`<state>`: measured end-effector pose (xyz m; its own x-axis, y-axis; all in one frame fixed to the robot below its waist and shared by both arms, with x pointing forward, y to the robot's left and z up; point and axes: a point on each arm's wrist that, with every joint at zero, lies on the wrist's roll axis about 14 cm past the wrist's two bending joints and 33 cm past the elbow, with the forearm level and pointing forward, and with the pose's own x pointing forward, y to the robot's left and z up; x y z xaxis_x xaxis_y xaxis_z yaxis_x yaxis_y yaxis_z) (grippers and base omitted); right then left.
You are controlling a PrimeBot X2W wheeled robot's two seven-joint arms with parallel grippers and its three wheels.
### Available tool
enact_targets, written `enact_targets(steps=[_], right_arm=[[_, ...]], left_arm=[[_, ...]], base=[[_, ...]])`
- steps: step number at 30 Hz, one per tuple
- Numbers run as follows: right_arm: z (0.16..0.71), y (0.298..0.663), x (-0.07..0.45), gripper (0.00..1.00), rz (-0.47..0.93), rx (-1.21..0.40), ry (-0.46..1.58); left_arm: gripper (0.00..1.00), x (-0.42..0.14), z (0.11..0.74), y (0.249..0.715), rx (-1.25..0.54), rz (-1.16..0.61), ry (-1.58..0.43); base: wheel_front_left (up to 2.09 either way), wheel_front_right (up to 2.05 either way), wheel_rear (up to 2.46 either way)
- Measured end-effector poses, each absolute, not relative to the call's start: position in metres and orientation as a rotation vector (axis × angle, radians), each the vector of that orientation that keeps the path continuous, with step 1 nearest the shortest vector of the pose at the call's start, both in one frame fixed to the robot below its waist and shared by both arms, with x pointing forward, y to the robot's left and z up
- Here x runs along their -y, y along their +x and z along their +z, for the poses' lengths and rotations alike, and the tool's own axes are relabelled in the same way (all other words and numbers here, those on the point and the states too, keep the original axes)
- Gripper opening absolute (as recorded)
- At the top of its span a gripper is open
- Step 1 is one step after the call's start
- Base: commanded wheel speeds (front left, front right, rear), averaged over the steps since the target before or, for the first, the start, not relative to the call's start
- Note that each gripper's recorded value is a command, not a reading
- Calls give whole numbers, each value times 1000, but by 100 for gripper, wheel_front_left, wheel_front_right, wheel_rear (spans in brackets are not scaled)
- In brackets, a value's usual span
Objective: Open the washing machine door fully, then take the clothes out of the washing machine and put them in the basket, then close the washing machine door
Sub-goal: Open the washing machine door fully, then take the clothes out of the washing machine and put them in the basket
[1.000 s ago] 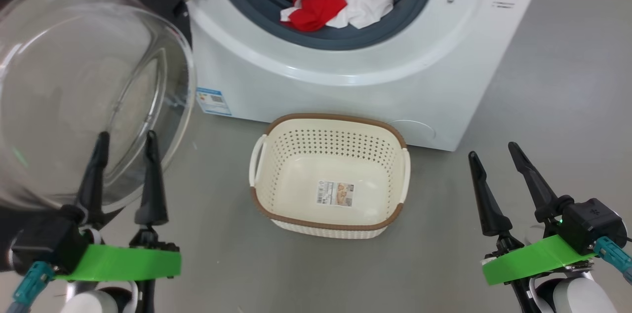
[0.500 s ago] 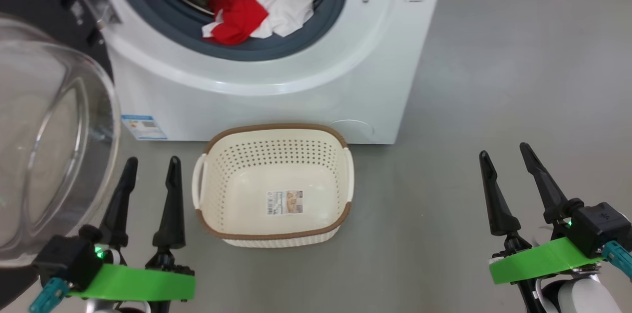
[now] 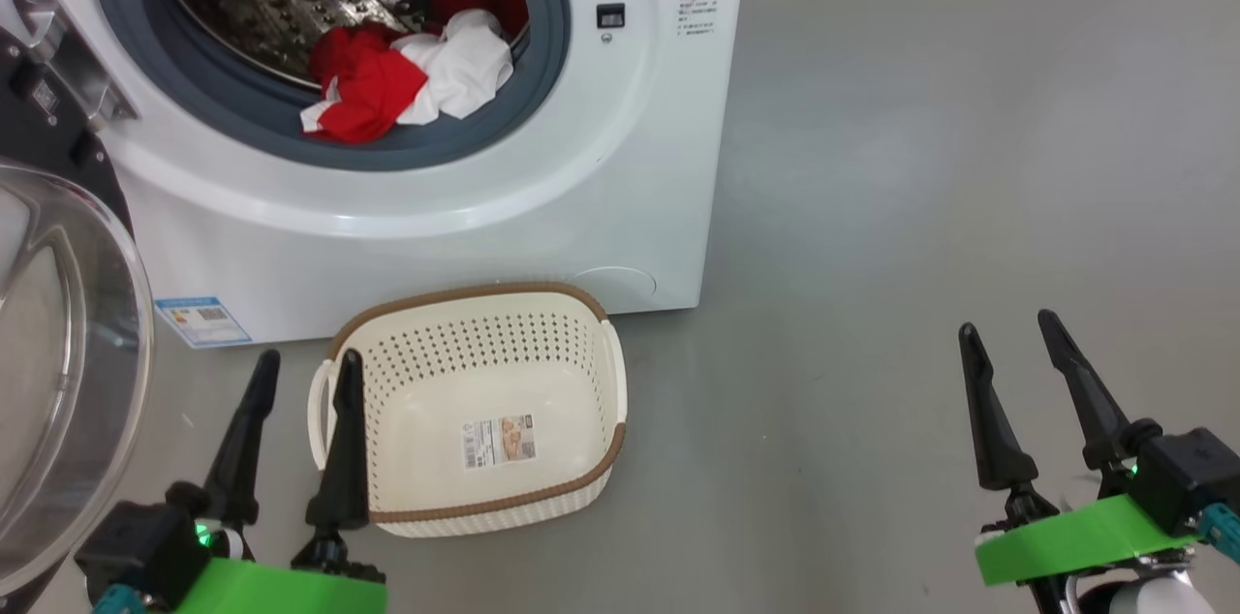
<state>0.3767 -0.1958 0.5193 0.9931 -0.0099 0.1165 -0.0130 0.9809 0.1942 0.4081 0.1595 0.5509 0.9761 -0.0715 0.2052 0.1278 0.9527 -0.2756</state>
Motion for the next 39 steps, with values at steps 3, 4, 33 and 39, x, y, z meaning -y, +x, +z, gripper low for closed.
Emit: enact_targets(steps=[3, 4, 33, 39], right_arm=[[518, 367, 199, 100, -9, 114, 196], [517, 363, 200, 100, -13, 111, 196], [526, 332, 212, 100, -54, 145, 198], [526, 334, 210, 100, -48, 143, 198]], left_arm=[[100, -158, 548, 401, 185, -105, -290], [100, -158, 547, 398, 180, -106, -288], [100, -162, 546, 359, 176, -105, -166], [100, -168, 545, 359, 169, -75, -136]], base=[[0, 0, 0], [0, 0, 0], [0, 0, 0], [3, -3, 0]])
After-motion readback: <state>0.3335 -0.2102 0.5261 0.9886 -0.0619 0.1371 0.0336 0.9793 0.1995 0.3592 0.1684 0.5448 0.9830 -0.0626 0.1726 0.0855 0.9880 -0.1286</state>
